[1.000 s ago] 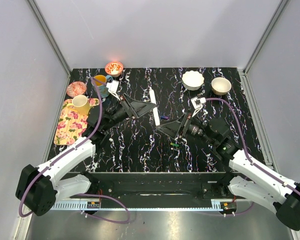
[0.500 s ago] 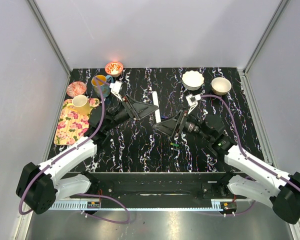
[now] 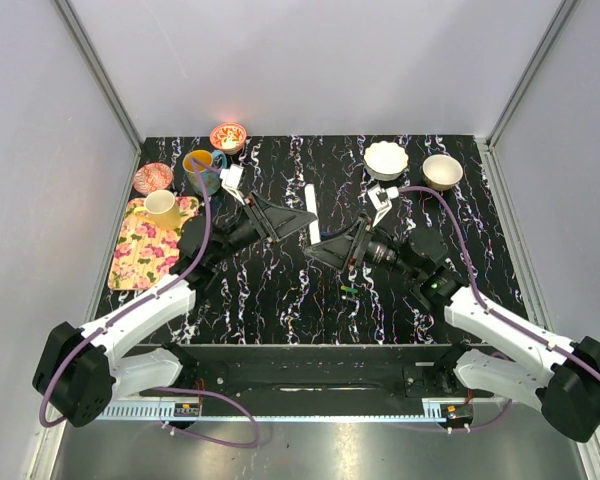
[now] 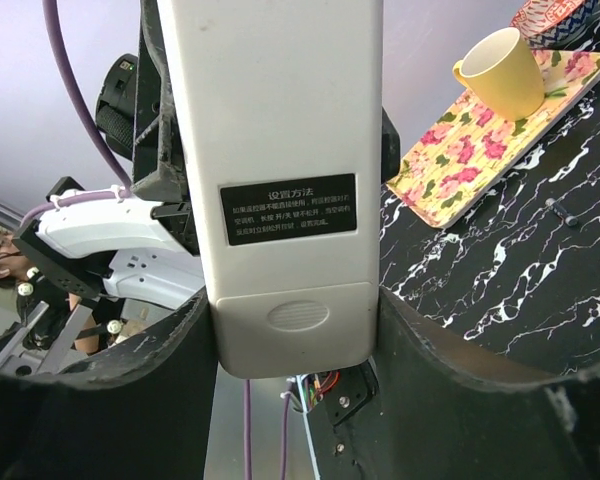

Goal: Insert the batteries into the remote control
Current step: Turn over the remote control.

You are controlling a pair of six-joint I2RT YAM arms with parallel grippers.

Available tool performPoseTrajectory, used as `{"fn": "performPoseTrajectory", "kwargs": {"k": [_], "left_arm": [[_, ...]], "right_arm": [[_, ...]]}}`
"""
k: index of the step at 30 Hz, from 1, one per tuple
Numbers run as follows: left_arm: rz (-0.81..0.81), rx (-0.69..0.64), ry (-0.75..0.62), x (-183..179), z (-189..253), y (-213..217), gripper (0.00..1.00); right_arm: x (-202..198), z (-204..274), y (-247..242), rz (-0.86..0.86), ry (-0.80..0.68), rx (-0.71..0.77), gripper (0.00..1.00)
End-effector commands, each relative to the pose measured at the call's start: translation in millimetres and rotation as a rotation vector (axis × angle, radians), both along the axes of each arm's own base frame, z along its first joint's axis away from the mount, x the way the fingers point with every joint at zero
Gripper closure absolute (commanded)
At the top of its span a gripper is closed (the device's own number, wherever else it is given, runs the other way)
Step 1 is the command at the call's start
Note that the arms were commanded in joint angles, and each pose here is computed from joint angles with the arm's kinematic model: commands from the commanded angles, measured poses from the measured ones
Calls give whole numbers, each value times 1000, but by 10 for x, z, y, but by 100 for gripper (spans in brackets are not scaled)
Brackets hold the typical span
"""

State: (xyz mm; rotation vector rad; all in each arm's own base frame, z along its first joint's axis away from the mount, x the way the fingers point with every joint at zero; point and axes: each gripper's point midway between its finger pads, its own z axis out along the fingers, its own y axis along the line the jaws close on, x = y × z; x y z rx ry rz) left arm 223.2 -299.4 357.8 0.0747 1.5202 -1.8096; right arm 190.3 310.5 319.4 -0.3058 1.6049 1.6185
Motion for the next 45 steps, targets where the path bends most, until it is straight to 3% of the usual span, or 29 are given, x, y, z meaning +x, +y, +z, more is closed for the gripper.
{"fn": "performPoseTrajectory", "kwargs": {"k": [1,3,4,6,7,13,19,22,33,36,40,44,45], "left_arm": [[-35,-56,-91,-145,194,23,100],[-26,-45,-100,-133,178,27,77],[-22,-39,-108,-131,183,27,45],[21,1,-110,-73,157,52,20],[47,12,-123,-72,187,87,1],[189,186,-125,118,43,189,1],[267,334,-72,198,-92,55,1],[313,401,-81,196,-147,-73,1],[348,454,-34,349,-415,-403,2],[348,464,-26,405,-454,-468,9],[327,443,-43,423,-393,-571,27],[300,437,-54,416,-366,-649,53],[296,442,-52,421,-391,-664,55]], "right_arm": [[-30,284,16,27,-75,51,53],[-53,251,11,32,-78,28,59],[-56,209,7,32,-60,-1,69],[-47,212,-61,-3,-104,-52,87],[-34,99,-98,-24,-67,-119,100],[141,-160,-444,-192,-95,-423,100],[353,-356,-633,-309,-69,-605,100],[394,-412,-657,-333,-56,-627,100],[366,-333,-590,-322,-33,-582,100],[339,-318,-571,-310,-32,-581,100],[330,-304,-584,-313,-35,-584,100],[313,-301,-612,-317,-38,-586,100],[302,-312,-616,-315,-36,-589,100]]}}
